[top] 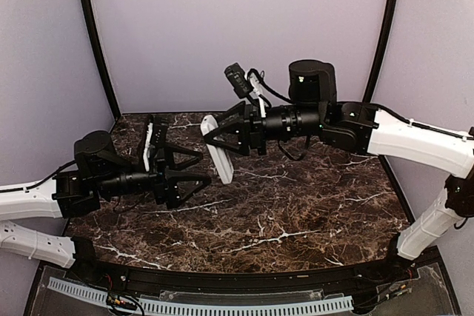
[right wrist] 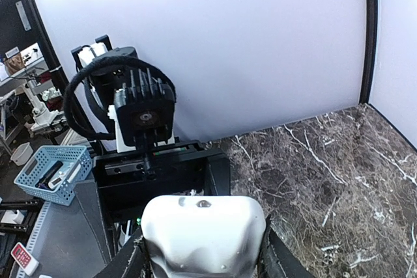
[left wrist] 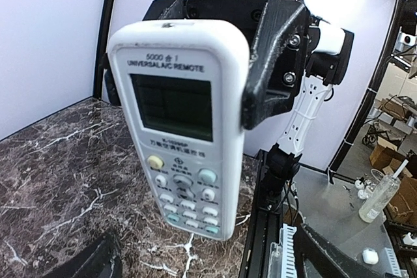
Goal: Load the batteries into the remote control
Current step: Pass from the right arm to the left
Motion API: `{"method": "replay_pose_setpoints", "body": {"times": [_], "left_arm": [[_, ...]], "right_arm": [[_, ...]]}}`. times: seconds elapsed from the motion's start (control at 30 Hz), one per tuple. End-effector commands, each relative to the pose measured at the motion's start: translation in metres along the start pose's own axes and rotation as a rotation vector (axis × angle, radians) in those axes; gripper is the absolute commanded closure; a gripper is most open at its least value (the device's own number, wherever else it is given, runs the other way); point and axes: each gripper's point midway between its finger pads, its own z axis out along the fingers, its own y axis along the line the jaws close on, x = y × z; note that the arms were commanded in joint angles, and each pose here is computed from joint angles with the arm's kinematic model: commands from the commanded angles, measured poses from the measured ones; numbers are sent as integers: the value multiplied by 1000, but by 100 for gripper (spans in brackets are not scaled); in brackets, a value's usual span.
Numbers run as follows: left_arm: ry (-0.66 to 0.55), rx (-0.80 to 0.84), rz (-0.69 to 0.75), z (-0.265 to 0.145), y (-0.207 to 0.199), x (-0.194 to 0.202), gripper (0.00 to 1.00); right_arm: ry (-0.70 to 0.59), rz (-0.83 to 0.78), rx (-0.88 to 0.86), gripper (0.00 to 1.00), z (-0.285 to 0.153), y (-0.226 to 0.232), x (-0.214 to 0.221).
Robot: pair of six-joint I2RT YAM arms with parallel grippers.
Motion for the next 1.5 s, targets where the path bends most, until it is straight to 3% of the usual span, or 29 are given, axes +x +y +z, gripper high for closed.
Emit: {"method": "replay_pose_setpoints", "body": {"times": [0.0, 0.27, 0.73, 1.07, 1.27, 1.47], "left_arm": [[-76, 68, 6, 5, -13, -28, 10], [-112, 27, 8, 15, -5, -39, 21], [-107, 119, 6, 28, -18, -43, 40], [-118, 124, 7, 29, -19, -45, 41], [-119, 122, 4, 29, -18, -44, 58], [-111, 116, -2, 29, -17, -41, 85]], "right_arm": [[-146, -58, -78, 64, -17, 22, -39], [-162, -62, -164, 64, -18, 37, -43], [-159, -63, -174, 66, -20, 39, -40], [-150, -56, -169, 67, -18, 37, -35], [-148, -55, -168, 67, -18, 37, -34], [-138, -51, -161, 68, -17, 35, -31]]}}
